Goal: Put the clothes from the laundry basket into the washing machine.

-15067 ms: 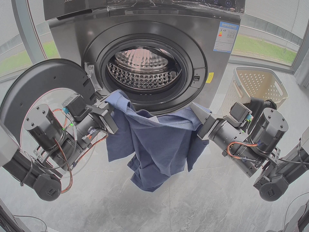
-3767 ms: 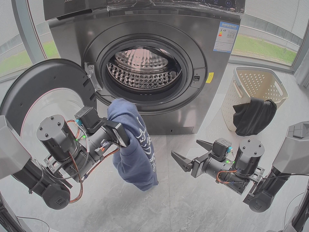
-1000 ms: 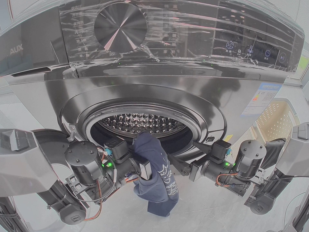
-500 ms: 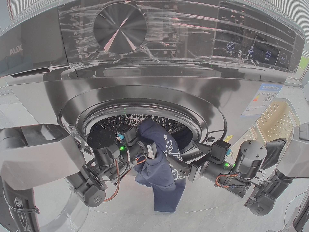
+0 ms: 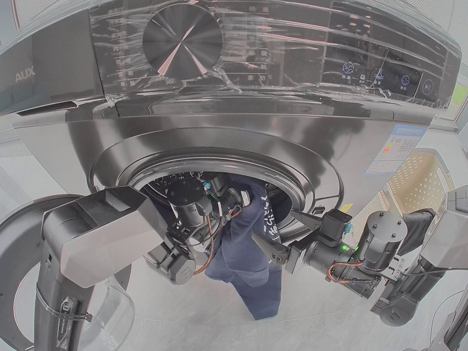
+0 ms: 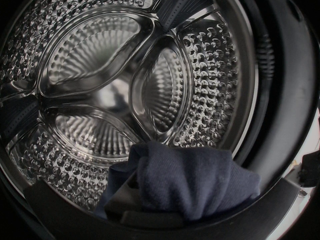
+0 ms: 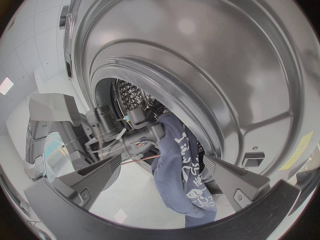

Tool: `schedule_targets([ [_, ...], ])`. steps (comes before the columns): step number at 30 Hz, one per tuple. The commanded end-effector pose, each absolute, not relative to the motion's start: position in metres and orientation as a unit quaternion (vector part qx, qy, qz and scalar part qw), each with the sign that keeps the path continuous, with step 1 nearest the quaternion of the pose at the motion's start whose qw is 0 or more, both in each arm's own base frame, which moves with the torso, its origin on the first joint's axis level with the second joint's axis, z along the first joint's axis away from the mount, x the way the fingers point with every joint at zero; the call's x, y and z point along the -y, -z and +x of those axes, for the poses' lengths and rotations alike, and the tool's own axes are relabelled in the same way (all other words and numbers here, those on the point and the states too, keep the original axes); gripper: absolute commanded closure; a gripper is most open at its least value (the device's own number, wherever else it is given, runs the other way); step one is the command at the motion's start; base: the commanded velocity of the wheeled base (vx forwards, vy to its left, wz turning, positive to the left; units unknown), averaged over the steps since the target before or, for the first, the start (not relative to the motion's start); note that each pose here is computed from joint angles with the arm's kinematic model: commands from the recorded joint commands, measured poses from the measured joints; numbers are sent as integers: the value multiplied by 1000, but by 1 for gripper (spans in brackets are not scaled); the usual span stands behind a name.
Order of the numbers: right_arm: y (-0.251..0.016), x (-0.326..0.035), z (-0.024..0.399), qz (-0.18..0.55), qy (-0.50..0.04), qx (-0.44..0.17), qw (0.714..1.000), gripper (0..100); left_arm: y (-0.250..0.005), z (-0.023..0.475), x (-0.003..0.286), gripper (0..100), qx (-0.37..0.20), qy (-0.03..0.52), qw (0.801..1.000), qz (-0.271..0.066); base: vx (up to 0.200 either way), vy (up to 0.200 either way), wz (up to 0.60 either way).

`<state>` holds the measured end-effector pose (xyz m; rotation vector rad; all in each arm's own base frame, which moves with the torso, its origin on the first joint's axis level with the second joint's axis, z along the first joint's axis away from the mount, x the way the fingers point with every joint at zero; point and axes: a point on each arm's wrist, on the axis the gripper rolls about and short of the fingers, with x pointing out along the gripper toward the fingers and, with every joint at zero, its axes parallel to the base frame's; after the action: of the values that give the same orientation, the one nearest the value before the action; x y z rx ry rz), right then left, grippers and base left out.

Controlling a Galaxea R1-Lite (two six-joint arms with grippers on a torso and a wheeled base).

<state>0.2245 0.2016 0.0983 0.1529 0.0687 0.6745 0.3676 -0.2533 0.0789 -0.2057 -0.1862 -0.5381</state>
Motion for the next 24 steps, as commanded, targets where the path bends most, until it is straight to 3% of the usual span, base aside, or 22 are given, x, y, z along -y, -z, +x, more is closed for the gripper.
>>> schedule_targets([
  [1, -98, -202, 224, 74, -331, -36, 940, 0, -61, 420, 250, 100, 102, 217, 965, -102, 0, 0, 0],
  [6, -98, -202, 225, 74, -331, -36, 940, 0, -75, 438, 243, 100, 105, 194, 970, -102, 0, 0, 0],
  [7, -97, -202, 225, 74, -331, -37, 940, 0, -90, 453, 240, 100, 119, 180, 971, -106, 0, 0, 0],
  [11, -97, -202, 225, 74, -331, -37, 940, 0, -106, 475, 238, 100, 151, 142, 971, -118, 0, 0, 0],
  [21, -96, -202, 225, 74, -330, -39, 940, 0, -110, 481, 235, 100, 162, 123, 971, -124, 0, 0, 0],
  [22, -96, -202, 225, 74, -330, -39, 940, 0, -109, 480, 236, 0, 158, 123, 972, -123, 0, 0, 0],
  [24, -96, -202, 225, 74, -330, -39, 940, 0, -105, 477, 237, 0, 148, 125, 974, -120, 0, 0, 0],
])
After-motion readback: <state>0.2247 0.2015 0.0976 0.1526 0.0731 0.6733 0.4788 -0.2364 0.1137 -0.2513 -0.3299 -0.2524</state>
